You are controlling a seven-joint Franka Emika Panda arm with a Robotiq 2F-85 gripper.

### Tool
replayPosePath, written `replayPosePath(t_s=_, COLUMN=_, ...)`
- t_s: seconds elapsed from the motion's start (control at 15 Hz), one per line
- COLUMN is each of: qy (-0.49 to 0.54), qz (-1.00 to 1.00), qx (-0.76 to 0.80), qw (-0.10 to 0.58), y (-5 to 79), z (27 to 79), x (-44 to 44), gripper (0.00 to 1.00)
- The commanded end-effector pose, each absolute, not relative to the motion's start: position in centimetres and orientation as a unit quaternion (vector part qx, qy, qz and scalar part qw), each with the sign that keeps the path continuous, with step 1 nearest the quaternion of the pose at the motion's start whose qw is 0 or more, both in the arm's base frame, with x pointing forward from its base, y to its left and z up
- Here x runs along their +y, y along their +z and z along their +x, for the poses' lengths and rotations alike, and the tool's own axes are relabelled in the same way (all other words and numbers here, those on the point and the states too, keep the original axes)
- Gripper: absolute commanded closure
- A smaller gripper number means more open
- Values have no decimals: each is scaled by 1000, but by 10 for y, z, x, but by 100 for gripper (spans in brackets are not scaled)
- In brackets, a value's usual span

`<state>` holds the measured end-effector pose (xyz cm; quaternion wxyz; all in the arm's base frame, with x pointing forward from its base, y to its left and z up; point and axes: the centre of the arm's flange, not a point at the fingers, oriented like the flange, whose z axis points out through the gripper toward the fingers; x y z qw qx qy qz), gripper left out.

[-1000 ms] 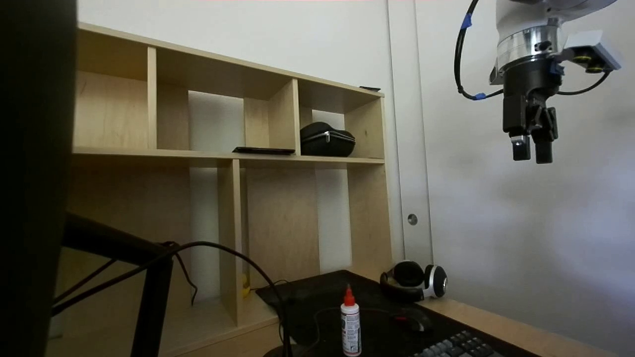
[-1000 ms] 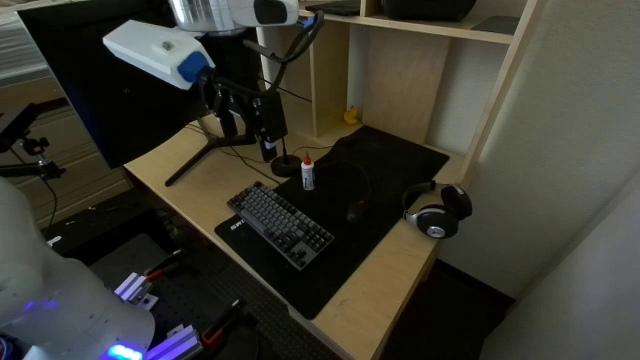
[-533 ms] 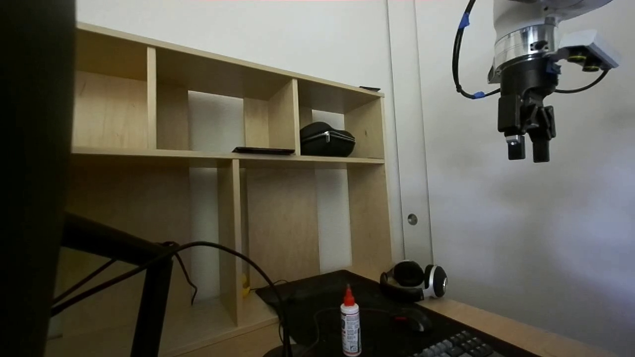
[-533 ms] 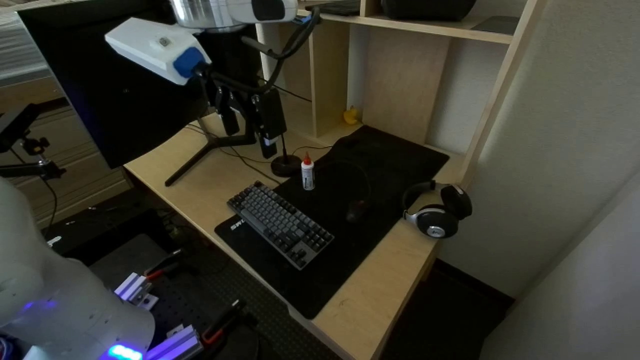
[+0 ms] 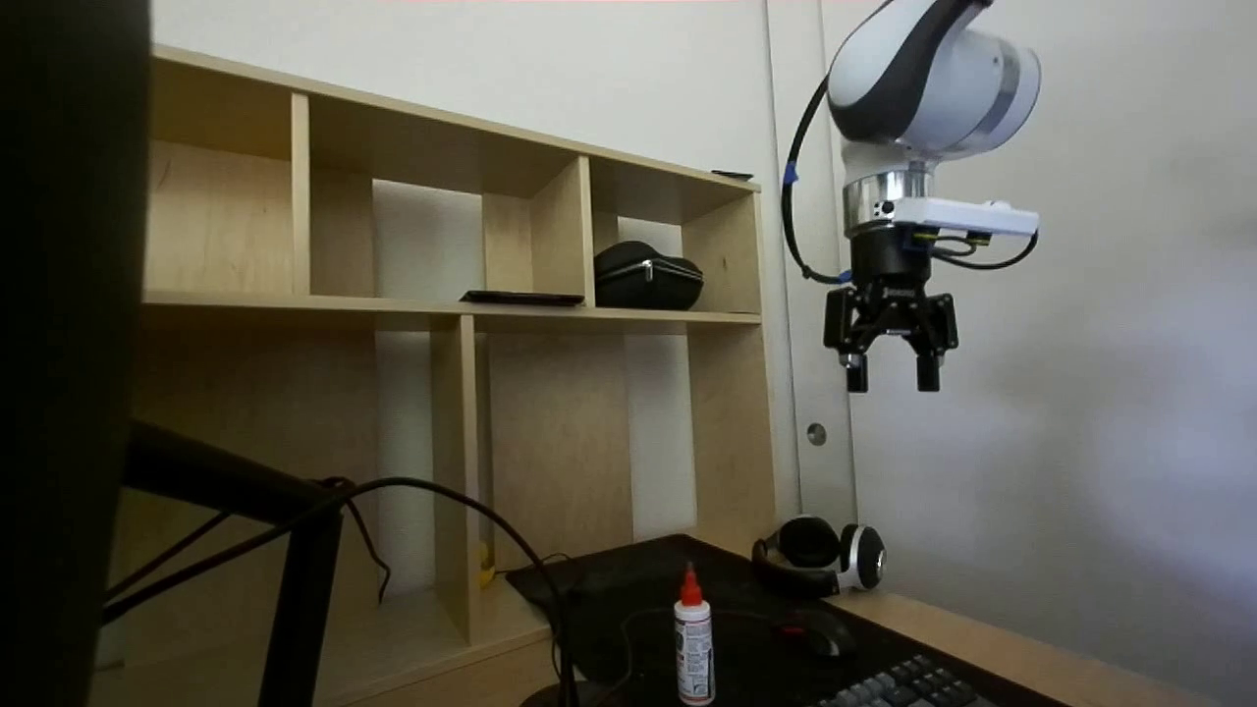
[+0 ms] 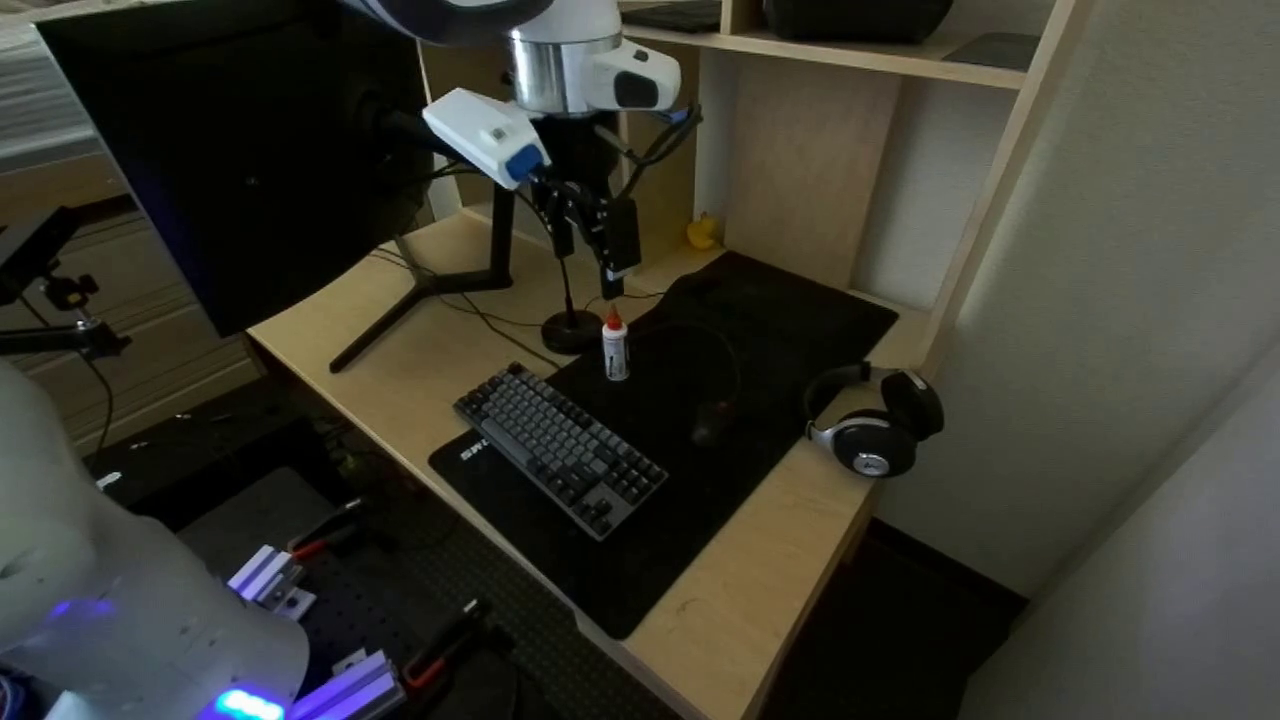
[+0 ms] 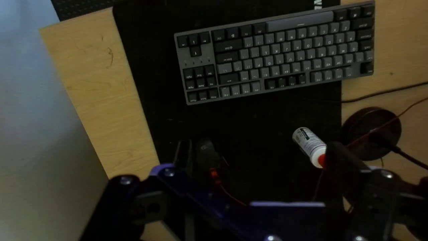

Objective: Move the mouse to the left

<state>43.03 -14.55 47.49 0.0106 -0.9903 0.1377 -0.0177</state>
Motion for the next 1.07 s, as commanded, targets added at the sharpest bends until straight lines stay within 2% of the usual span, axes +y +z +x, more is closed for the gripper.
replayPosePath(t_s=0.0, qy=-10, qz=-990, qx=142, qw=12, y=469, z=441, x=-148, gripper=0)
replayPosePath(t_s=0.27, qy=-6, qz=-989, qx=148, qw=12, y=468, z=453, x=-154, gripper=0)
replayPosePath(t_s=0.4, qy=56, qz=-992, qx=109, qw=1, y=410, z=464, x=-150, gripper=0)
replayPosePath(t_s=0.67, qy=52, qz=-997, qx=59, qw=-19, y=325, z=500, x=-166, gripper=0)
replayPosePath(t_s=0.87, qy=21, qz=-998, qx=49, qw=-42, y=291, z=529, x=-188, gripper=0)
replayPosePath(t_s=0.93, qy=32, qz=-997, qx=59, qw=-27, y=305, z=500, x=-167, gripper=0)
replayPosePath(t_s=1.0, qy=34, qz=-997, qx=59, qw=-31, y=294, z=505, x=-171, gripper=0)
